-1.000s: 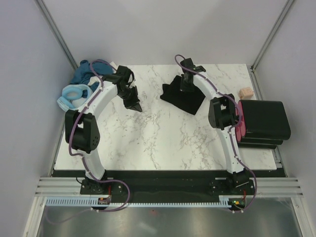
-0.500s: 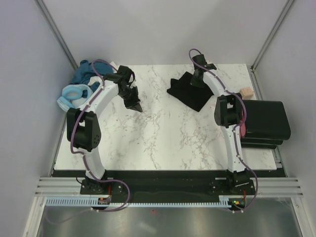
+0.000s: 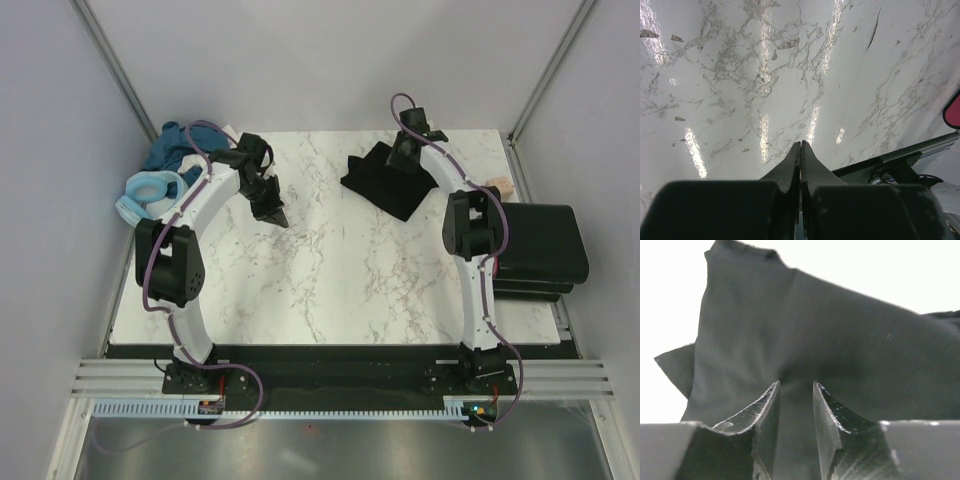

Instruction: Fold and stack the t-shirts

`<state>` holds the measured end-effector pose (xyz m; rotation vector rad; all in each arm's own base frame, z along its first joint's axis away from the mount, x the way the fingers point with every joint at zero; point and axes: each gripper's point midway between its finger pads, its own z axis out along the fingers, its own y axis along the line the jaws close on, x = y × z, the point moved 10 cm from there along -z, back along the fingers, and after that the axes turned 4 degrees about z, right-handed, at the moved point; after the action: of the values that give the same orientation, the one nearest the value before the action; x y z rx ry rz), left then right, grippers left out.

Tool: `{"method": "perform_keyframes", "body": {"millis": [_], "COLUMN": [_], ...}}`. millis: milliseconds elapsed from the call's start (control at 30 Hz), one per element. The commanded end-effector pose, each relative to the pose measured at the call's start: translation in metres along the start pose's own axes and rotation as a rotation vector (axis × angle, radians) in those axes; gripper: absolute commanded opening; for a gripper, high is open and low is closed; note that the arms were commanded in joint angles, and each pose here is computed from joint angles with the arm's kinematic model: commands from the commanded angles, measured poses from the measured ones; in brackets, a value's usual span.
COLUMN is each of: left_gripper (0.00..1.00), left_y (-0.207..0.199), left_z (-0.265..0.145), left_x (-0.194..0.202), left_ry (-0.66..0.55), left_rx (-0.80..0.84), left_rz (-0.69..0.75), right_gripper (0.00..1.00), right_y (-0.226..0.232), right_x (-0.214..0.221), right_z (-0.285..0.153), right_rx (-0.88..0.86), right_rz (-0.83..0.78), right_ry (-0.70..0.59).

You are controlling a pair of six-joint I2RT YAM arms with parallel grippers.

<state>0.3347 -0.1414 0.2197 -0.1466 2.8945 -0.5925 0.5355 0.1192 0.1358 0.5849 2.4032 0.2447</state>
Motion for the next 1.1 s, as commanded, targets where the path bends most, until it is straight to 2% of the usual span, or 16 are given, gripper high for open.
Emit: {"method": "perform_keyframes", "body": {"millis": [0,200,400,433,467,533,800,1067], "left_gripper": [0.02,0.02,0.02,0.02,0.02,0.02,0.02,0.02], "left_y": [-0.003,-0.005,-0.003,-0.003,-0.002,-0.001,0.002,0.003], "left_z": [-0.005,0.005,0.01,0.01,0.01,0.012,0.014,0.016], "left_x": [-0.007,-0.015,-0.014,-0.014,-0.012,-0.01,-0.006,-0.007], "left_ry": [-0.022,-0.005,0.006,0.005,0.008,0.014,0.019,0.024], "left_rx": [0.007,0.031,0.033,0.033,0.032,0.035,0.029,0.023], "left_rz": [0.005,0.005,0.013,0.016,0.017,0.015,0.019,0.018], "right_gripper": [0.41,0.36,0.27,0.21,0.08,0.0,0.0,0.0], "right_y": [0.03,0.043,0.042,0.043,0.041,0.042,0.027,0.013], "right_x": [-0.026,0.007,0.049,0.054,0.056,0.064,0.08,0.099], "right_z": [-0.069,-0.094,-0.088,-0.087,-0.086,-0.084,-0.075,-0.053], "right_rx": [-0.204,-0.229,-0.17,-0.16,-0.128,-0.096,0.035,0.15], "right_rz": [-0.114,-0.259,-0.242,-0.247,-0.248,-0.253,-0.241,-0.257], "right_ry": [-0.06,0.035,0.159,0.166,0.152,0.156,0.196,0.309]}}
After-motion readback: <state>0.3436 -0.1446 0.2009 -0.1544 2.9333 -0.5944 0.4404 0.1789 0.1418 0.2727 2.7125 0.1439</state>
